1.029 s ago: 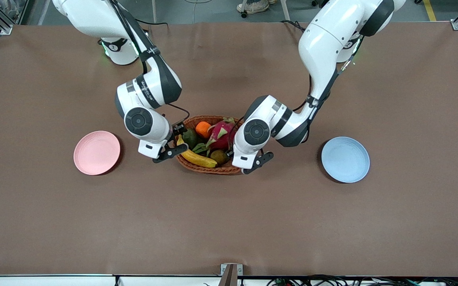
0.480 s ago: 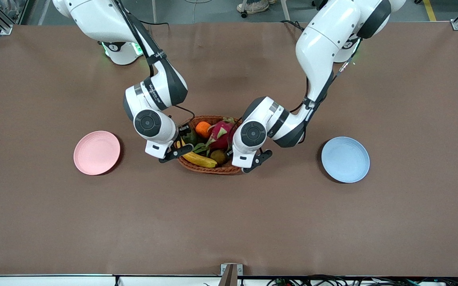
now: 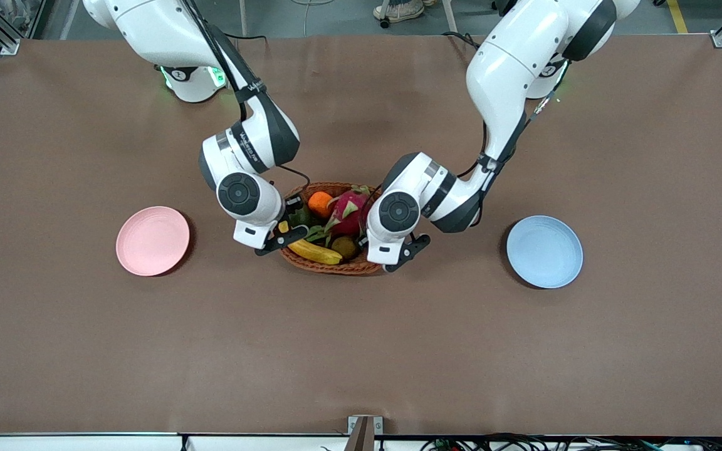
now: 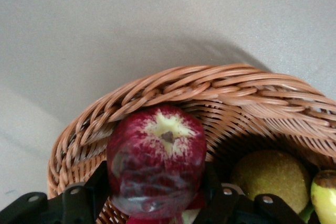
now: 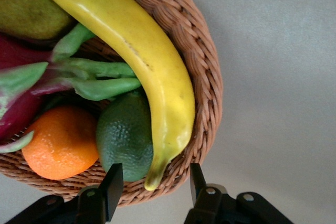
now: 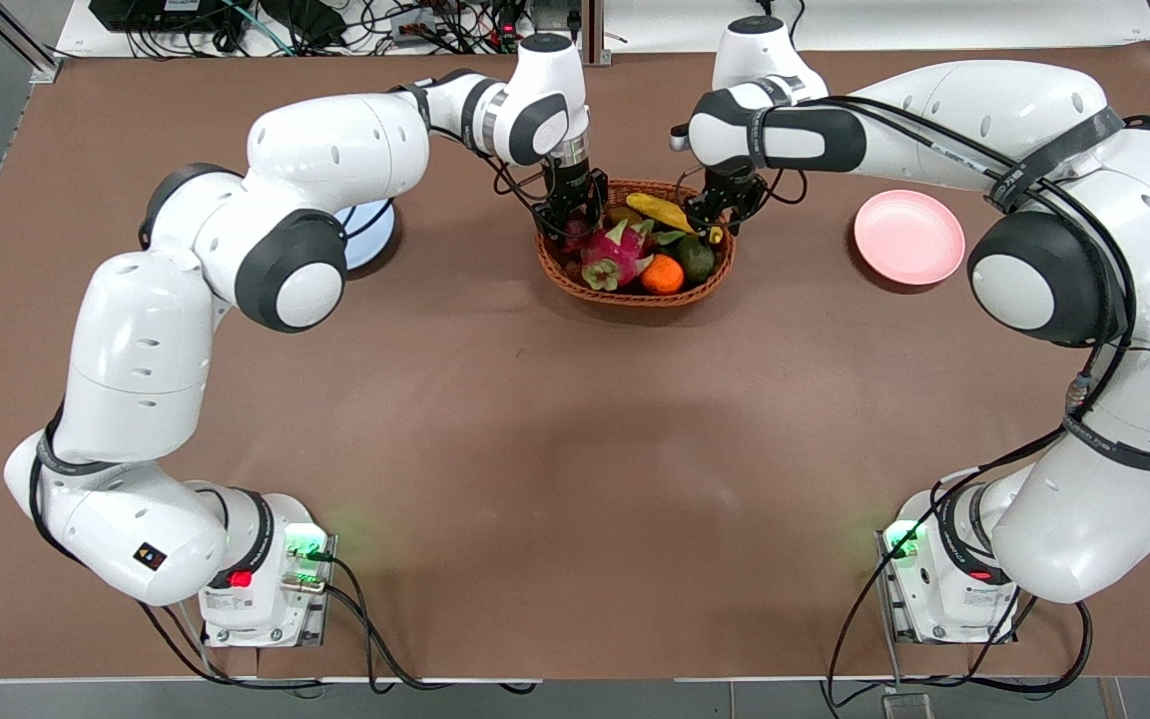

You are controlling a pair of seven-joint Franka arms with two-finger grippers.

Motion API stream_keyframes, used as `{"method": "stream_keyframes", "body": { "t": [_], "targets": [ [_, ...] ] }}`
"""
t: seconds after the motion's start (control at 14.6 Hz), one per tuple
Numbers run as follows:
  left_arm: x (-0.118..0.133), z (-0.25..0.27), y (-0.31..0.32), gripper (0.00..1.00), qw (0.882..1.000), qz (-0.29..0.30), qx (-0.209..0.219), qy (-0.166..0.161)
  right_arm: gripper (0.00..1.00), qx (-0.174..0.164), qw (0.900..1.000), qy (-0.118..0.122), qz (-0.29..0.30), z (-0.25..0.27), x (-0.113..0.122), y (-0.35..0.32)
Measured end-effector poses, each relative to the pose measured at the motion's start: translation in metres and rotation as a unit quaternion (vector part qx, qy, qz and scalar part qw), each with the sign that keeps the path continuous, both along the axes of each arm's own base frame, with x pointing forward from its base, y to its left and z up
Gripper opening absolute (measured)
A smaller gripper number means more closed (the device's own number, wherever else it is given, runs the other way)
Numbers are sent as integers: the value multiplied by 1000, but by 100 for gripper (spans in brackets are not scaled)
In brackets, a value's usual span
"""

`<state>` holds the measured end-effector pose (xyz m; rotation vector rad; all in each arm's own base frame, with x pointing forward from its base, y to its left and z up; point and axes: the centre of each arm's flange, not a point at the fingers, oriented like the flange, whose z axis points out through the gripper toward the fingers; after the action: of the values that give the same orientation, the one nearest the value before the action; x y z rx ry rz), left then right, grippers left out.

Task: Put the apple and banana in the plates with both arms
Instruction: 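Lower both grippers into the basket and close on apple and banana, then carry the red apple with the left gripper over the blue plate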

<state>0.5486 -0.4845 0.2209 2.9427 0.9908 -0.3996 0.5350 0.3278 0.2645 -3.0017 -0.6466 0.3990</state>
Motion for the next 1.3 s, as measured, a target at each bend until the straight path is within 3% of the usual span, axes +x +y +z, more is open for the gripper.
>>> {"method": "stream_keyframes", "body": {
  "t": [0.07, 0.14, 0.34, 0.69, 1.03, 1.3],
  "targets": [
    [0, 5, 0, 73, 1000, -2, 3, 5, 50, 1, 1000, -1, 1, 0, -1, 2],
    [-1, 14, 1, 73, 1000, -5, 7, 10, 47, 1, 1000, -2, 1, 0, -1, 2],
    [1, 60, 6, 73, 1000, -8, 11, 9, 47, -1, 1000, -3, -2, 0, 2, -1],
    [52, 136, 86, 73, 1000, -1, -6, -15, 44, 3, 1000, -14, -3, -3, 5, 0],
    [99, 132, 234, 73, 997, -52, -12, 48, 42, 0, 1000, -11, -3, -10, 5, -1],
    [109, 80, 353, 73, 991, -83, -45, 97, 42, -6, 1000, 1, -3, -11, 2, -3]
  ]
}}
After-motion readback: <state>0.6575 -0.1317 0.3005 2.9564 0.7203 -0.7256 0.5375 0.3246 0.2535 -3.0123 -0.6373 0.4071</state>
